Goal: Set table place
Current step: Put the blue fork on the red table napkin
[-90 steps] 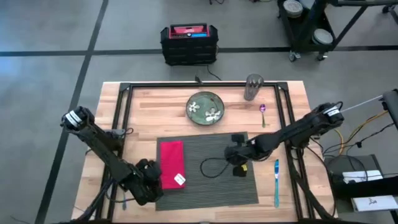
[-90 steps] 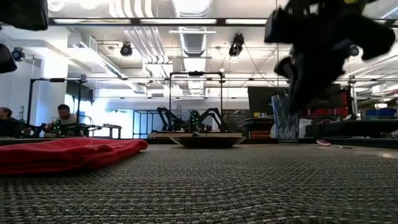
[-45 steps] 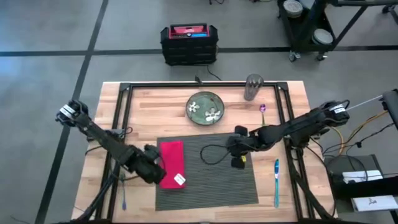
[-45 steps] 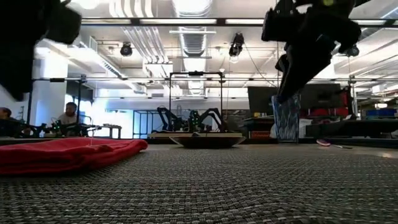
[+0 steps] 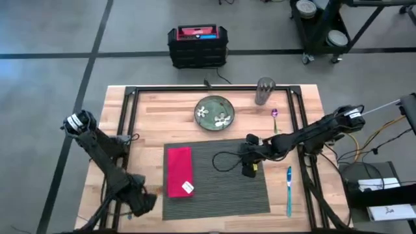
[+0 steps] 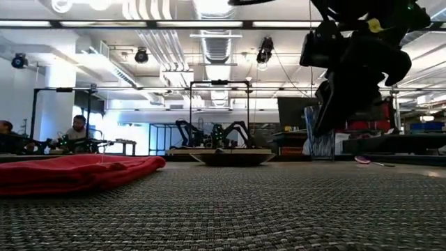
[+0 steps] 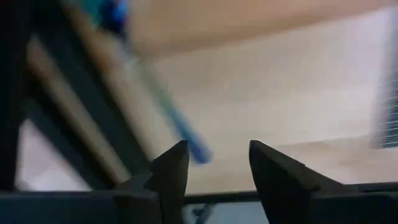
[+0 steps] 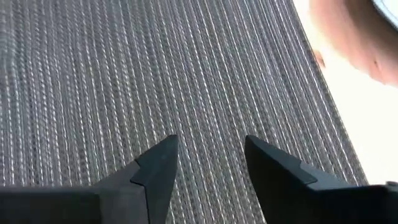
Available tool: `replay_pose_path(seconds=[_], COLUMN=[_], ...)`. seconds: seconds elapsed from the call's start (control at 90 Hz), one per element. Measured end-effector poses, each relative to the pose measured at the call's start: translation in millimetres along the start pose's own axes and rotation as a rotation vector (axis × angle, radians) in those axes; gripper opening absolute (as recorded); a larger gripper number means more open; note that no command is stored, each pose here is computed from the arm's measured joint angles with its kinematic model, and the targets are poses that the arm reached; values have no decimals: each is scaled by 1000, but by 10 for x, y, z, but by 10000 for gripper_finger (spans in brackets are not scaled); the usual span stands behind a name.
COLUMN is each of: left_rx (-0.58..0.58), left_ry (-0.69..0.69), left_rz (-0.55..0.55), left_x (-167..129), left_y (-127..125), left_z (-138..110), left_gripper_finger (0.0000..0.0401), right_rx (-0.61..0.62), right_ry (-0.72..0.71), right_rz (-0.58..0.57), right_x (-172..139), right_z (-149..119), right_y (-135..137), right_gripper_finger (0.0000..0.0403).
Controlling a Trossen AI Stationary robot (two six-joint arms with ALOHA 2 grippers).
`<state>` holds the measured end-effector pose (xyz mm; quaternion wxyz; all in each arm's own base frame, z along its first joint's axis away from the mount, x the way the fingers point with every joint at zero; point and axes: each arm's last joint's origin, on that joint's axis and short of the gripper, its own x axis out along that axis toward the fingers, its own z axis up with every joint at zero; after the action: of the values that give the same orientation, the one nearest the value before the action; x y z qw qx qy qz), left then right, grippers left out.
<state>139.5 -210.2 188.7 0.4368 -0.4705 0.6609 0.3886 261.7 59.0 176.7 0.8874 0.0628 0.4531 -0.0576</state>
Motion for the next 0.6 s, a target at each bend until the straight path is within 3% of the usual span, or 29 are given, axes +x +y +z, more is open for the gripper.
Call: replay_pose_path(seconds=[0.344, 0.6], left_rx=[11, 10], left_ry=[-84, -147], left_rz=[106, 196], left_x=[206, 393], left_y=[-8, -34], left_z=[29, 71], left_gripper_finger=[118, 122], right_rx=[-12, -5], right_ry=[-35, -46], right_rz=[14, 20], right_x=[0, 6], right_z=[28, 25], right_y=[19, 24], right_gripper_finger=[166, 163])
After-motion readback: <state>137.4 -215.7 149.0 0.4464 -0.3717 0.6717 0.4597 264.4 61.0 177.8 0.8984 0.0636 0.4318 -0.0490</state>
